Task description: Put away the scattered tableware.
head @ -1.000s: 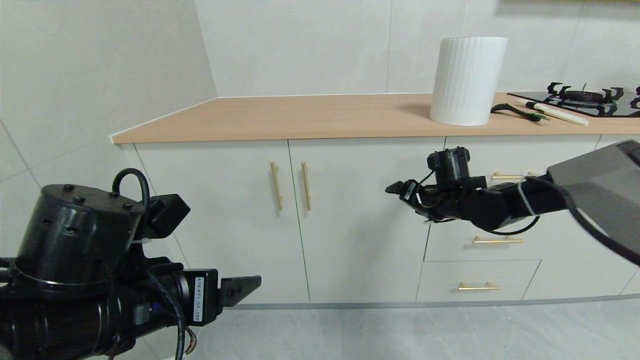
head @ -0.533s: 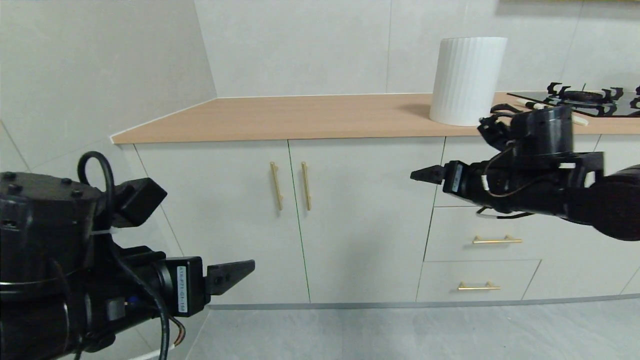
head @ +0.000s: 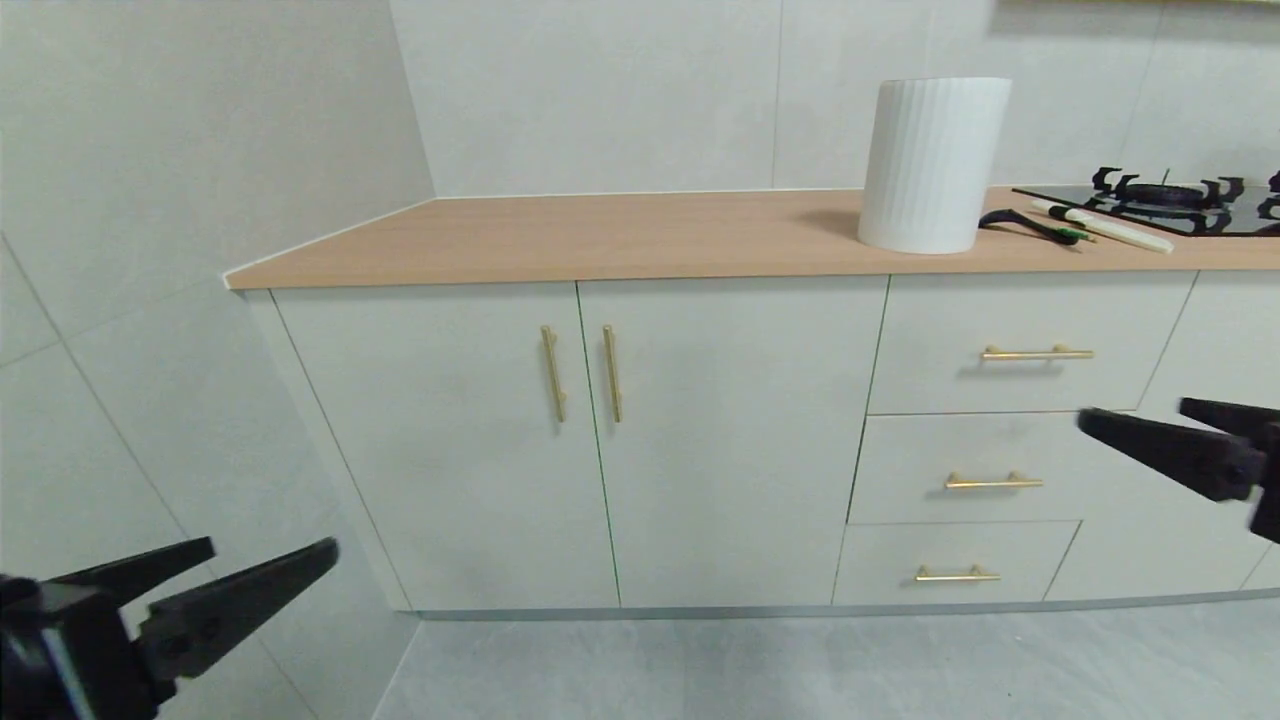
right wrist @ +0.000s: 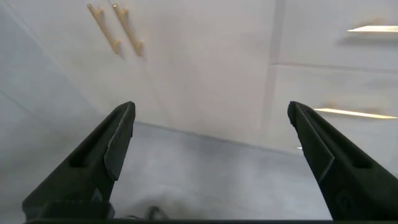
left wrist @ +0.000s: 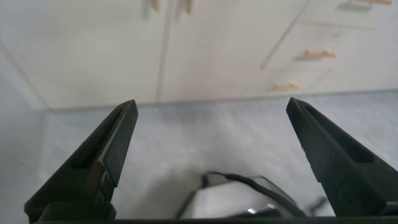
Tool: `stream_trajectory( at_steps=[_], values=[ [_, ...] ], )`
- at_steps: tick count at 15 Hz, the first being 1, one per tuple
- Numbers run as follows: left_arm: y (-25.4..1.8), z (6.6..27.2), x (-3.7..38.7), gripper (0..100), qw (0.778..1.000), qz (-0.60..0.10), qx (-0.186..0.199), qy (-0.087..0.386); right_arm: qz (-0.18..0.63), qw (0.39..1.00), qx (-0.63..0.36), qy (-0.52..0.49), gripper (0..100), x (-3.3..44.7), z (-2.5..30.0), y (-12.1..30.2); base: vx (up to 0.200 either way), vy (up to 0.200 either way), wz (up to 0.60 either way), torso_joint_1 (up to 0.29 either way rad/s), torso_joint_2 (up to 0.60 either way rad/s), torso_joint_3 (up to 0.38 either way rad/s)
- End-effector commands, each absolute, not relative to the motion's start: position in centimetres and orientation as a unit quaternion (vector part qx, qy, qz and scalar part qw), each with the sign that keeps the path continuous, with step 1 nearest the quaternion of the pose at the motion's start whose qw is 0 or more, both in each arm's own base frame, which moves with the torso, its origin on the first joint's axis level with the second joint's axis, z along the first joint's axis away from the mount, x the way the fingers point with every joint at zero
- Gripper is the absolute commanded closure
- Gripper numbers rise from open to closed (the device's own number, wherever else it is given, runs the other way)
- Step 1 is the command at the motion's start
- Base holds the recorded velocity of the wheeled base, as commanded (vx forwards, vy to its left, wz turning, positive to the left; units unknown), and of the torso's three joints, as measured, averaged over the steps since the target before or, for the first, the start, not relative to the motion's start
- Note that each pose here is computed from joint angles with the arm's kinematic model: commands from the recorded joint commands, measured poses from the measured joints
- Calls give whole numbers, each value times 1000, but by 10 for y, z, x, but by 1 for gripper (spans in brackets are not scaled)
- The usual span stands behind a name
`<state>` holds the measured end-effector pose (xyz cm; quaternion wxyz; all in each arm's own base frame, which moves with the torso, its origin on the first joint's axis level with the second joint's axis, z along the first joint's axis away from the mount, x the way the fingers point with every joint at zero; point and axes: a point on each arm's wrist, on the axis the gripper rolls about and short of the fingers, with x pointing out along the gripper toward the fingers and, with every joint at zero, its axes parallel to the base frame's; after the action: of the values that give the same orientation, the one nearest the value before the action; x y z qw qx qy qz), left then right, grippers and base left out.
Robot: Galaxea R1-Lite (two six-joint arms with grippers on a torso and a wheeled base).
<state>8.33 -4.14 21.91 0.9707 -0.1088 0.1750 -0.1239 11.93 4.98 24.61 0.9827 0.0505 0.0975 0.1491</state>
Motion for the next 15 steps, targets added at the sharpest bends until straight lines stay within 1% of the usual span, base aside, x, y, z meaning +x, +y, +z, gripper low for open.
stream_trajectory(
  at_steps=[1, 2, 3, 4, 6, 8, 9, 10, 12, 13, 14, 15],
  values=[
    [-6, 202, 25, 0, 990, -89, -68, 84, 76, 996, 26, 45, 0, 22, 224, 3, 0, 0, 0, 0, 0, 0],
    [1, 200, 9, 0, 993, -86, -60, 54, 36, 998, 25, 46, 0, 7, 217, -3, 0, 0, 0, 0, 0, 0],
    [3, 199, 4, 0, 993, -85, -62, 45, 24, 998, 26, 45, 0, 2, 216, -5, 0, 0, 0, 0, 0, 0],
    [10, 193, -16, 0, 995, -63, -71, 15, -26, 999, 28, 23, 0, -24, 206, -10, 0, 0, 0, 0, 0, 0],
    [14, 183, -34, 0, 997, -39, -73, 2, -67, 998, -17, 0, 0, -50, 188, -11, 0, 0, 0, 0, 0, 0],
    [14, 177, -44, 0, 997, -21, -71, -8, -84, 995, -50, -13, 0, -60, 167, -8, 0, 0, 0, 0, 0, 0],
    [15, 171, -57, 0, 997, -9, -65, -29, -102, 992, -75, -29, 0, -67, 151, -5, 0, 0, 0, 0, 0, 0],
    [14, 170, -60, 0, 998, 9, -59, -35, -112, 990, -81, -23, 0, -66, 143, -5, 0, 0, 0, 0, 0, 0],
    [13, 174, -63, 0, 994, 65, -71, -46, -139, 987, -79, -7, 0, -61, 135, -6, 0, 0, 0, 0, 0, 0],
    [11, 174, -64, 0, 992, 90, -70, -48, -142, 987, -76, -5, 0, -58, 132, -7, 0, 0, 0, 0, 0, 0],
    [8, 170, -68, 0, 990, 112, -64, -58, -148, 987, -65, -9, 0, -56, 130, -7, 0, 0, 0, 0, 0, 0],
    [5, 159, -75, 0, 990, 110, -48, -70, -159, 986, -56, -12, 0, -53, 126, -7, 0, 0, 0, 0, 0, 0]
  ],
)
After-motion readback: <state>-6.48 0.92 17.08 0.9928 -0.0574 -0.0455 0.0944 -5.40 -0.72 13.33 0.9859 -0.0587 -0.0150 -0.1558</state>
